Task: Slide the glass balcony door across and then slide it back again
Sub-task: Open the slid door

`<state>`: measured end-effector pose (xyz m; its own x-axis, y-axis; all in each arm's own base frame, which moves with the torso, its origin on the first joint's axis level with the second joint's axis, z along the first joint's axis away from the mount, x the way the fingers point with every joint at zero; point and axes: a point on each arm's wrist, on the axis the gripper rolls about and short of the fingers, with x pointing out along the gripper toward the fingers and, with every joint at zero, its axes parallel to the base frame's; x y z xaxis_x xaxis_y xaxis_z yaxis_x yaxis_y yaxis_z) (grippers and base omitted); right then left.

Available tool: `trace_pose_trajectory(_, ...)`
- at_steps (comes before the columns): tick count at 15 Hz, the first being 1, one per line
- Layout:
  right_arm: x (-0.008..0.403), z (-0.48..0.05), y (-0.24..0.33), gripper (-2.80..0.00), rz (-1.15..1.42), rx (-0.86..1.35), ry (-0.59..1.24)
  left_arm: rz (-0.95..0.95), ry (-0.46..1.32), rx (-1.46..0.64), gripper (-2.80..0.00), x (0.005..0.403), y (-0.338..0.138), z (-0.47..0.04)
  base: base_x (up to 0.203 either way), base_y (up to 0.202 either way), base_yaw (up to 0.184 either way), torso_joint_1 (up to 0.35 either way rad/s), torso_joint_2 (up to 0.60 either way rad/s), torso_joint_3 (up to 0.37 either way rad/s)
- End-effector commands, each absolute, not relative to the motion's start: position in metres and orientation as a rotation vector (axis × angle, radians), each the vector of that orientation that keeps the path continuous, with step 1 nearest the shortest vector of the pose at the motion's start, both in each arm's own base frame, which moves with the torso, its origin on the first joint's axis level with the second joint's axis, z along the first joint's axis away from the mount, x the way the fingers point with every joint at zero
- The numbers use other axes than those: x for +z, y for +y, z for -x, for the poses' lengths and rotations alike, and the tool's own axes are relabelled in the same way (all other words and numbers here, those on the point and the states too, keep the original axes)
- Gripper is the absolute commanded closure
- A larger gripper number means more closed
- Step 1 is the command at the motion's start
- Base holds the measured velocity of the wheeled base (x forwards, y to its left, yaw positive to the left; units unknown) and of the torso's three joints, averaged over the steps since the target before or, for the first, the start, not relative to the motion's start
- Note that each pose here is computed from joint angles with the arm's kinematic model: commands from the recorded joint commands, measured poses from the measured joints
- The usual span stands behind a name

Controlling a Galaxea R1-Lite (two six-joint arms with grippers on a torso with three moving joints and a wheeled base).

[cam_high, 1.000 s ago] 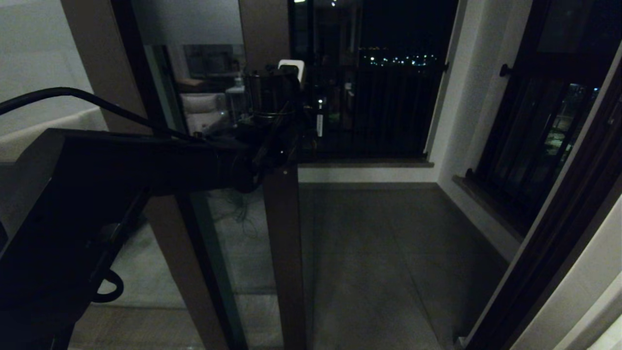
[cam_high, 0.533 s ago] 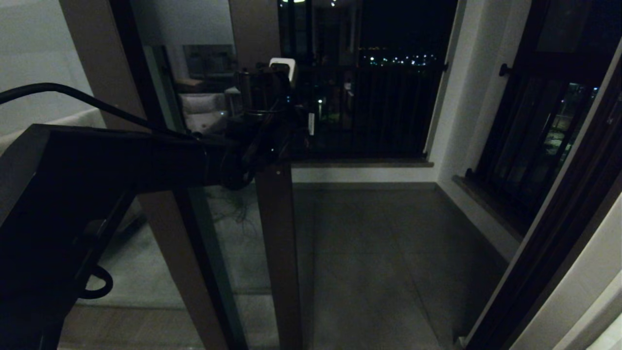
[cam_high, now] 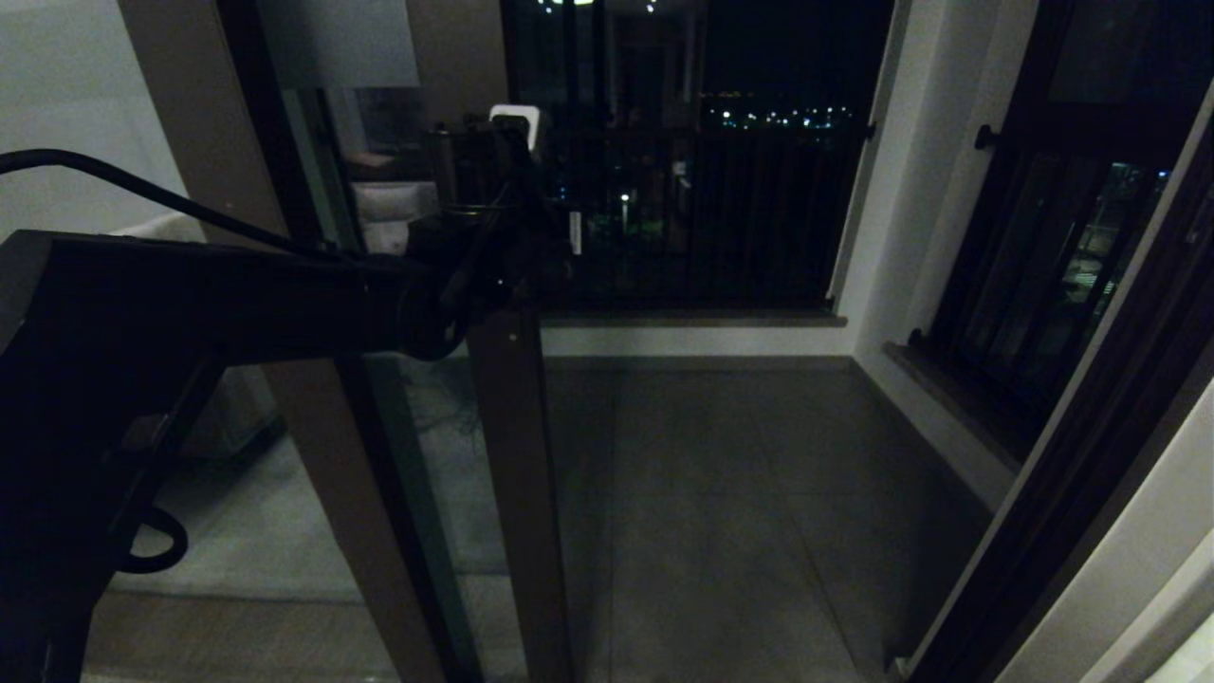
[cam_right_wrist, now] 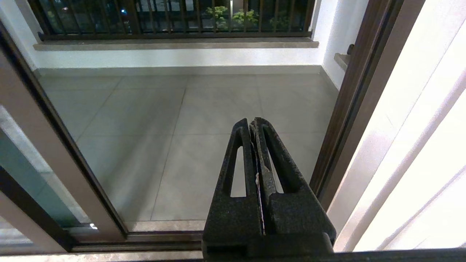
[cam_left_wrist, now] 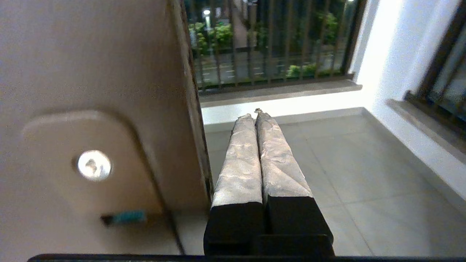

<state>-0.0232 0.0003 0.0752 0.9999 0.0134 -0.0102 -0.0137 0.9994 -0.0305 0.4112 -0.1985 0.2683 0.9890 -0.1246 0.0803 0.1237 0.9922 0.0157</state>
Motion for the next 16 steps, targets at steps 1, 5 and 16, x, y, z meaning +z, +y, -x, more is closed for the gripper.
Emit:
trace_pose_trajectory(1, 0.075, 0.023, 0.000, 0.00, 0.031, 0.014, 0.011, -0.008, -0.089, -0.118, 0.00, 0.271, -0.194, -0.412, 0.000, 0.000, 0.000, 0.000, 0.00, 0.000)
trace_pose_trajectory(5, 0.075, 0.023, 0.000, 0.00, 0.032, 0.014, 0.011, -0.007, -0.093, -0.110, 0.00, 0.274, -0.190, -0.412, 0.000, 0.000, 0.000, 0.000, 0.00, 0.000)
trace_pose_trajectory(16, 0.075, 0.023, 0.000, 0.00, 0.032, 0.014, 0.011, -0.006, -0.096, -0.055, 0.00, 0.275, -0.167, -0.420, 0.000, 0.000, 0.000, 0.000, 0.00, 0.000)
